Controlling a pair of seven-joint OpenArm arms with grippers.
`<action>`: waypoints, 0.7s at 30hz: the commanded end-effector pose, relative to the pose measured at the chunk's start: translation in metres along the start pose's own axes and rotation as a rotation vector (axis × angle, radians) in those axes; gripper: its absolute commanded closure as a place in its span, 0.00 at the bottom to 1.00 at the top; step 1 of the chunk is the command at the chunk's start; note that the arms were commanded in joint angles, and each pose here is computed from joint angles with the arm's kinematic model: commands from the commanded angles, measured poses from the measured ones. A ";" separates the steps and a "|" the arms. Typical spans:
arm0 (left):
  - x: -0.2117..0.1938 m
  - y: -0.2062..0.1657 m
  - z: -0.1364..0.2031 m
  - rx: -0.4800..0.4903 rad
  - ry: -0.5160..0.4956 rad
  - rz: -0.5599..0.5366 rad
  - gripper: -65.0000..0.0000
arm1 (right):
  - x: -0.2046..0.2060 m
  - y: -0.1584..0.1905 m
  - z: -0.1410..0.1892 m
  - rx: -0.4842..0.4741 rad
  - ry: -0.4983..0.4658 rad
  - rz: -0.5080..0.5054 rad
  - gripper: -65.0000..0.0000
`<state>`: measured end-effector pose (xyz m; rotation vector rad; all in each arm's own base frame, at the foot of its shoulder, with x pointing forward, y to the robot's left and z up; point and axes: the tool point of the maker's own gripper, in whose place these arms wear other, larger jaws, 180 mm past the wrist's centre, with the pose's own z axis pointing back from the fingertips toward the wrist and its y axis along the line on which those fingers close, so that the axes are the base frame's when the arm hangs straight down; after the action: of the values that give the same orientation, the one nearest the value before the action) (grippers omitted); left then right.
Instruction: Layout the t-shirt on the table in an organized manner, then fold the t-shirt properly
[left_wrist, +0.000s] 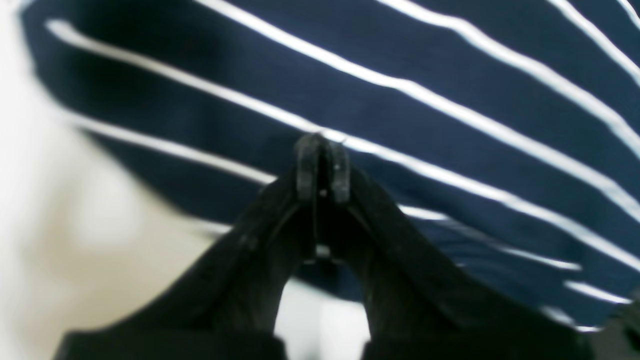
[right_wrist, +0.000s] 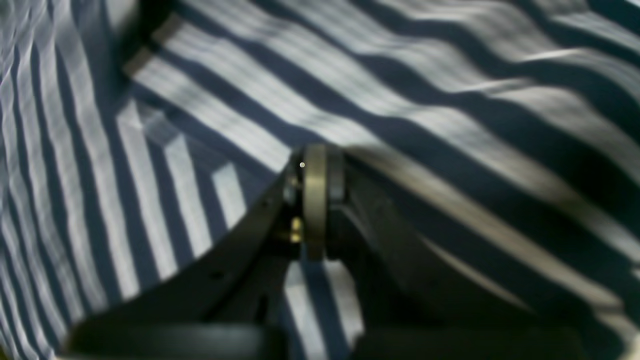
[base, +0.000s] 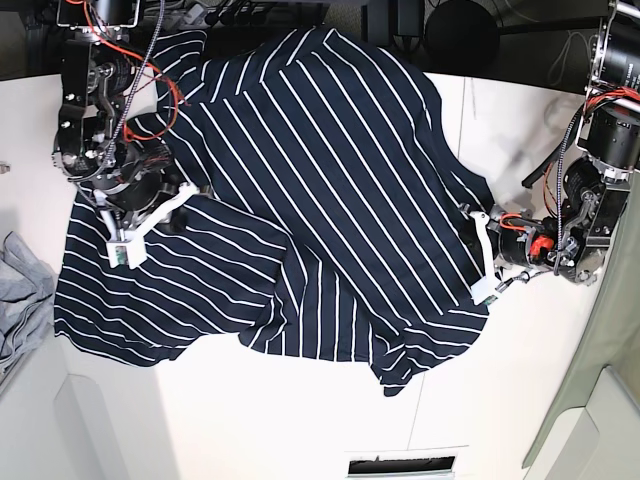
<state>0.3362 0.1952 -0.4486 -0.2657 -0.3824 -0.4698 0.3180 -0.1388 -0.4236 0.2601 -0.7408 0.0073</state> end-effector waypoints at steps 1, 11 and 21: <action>0.010 0.002 0.007 -0.010 -0.037 0.000 0.94 | 0.022 -0.004 0.002 -0.004 -0.057 -0.004 1.00; -0.048 -0.048 -0.017 -0.171 0.022 0.077 0.94 | 0.025 -0.055 -0.040 -0.138 0.000 -0.130 1.00; -0.050 -0.157 -0.043 -0.466 0.020 0.119 0.94 | 0.029 0.017 -0.100 0.047 0.091 -0.070 1.00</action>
<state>0.2399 0.0597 -0.4765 -0.7669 -0.2747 -0.4106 0.4049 -0.1108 -0.4723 0.3161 -0.6660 -0.0535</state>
